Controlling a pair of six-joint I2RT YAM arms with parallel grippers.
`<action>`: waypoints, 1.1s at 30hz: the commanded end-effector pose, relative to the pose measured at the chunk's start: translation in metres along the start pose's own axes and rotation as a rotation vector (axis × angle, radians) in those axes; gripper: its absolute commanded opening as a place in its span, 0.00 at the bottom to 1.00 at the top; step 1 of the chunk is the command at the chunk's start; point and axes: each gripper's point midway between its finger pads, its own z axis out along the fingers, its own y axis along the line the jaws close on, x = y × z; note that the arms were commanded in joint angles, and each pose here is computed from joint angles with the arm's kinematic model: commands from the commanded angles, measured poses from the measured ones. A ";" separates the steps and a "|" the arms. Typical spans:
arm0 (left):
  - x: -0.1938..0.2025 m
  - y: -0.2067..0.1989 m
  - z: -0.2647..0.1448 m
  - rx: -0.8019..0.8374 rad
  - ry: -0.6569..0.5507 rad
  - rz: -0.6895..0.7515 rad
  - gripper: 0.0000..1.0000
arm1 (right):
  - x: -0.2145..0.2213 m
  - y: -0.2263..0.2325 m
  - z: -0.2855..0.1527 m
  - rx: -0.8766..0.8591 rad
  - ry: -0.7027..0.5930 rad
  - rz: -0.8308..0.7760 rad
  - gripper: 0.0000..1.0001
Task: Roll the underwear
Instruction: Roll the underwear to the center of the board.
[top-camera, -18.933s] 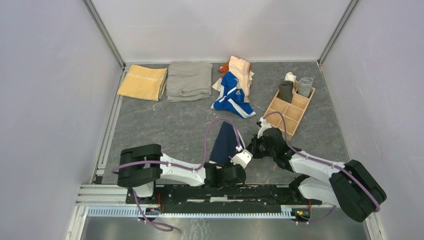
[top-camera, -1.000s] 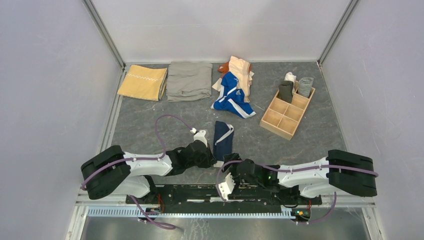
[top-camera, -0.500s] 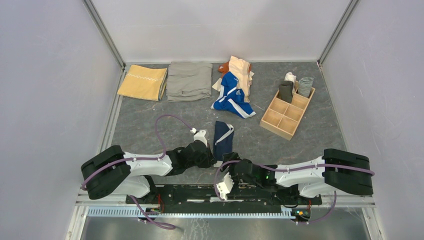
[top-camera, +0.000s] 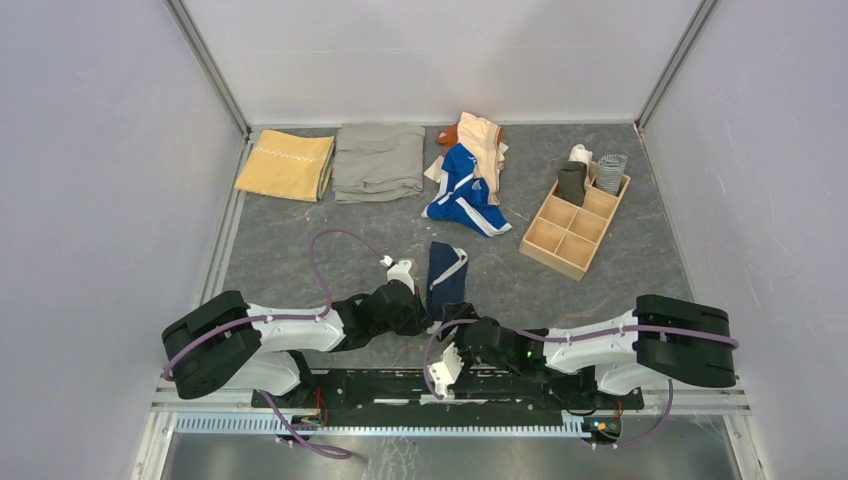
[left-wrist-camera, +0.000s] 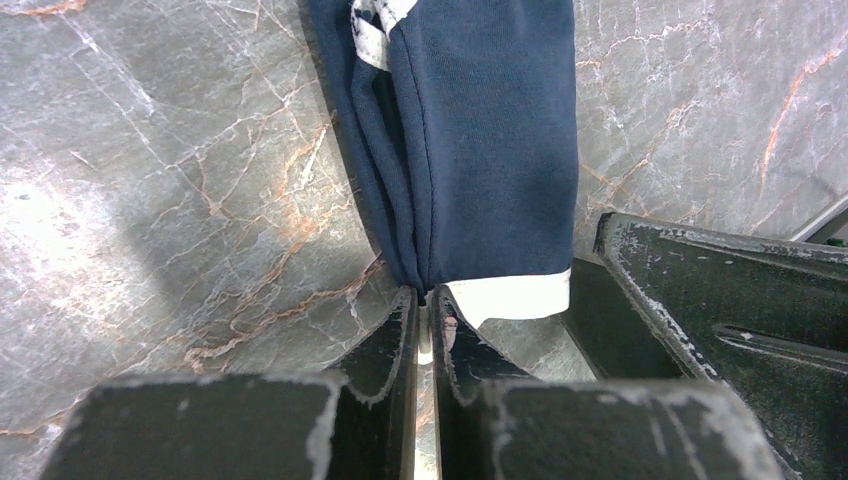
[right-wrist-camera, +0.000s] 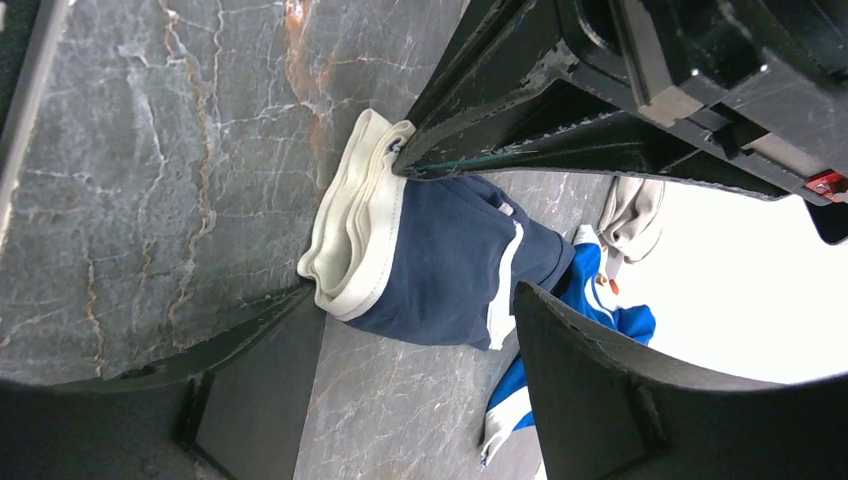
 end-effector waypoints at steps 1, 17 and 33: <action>-0.003 0.001 0.002 -0.002 -0.004 0.031 0.08 | 0.006 0.032 0.005 -0.101 0.003 0.014 0.76; -0.002 0.005 0.001 -0.008 -0.009 0.027 0.08 | 0.013 0.030 0.008 -0.097 0.022 0.064 0.26; -0.029 0.008 -0.034 -0.019 -0.123 0.035 0.21 | -0.036 0.030 -0.002 -0.165 -0.196 0.370 0.00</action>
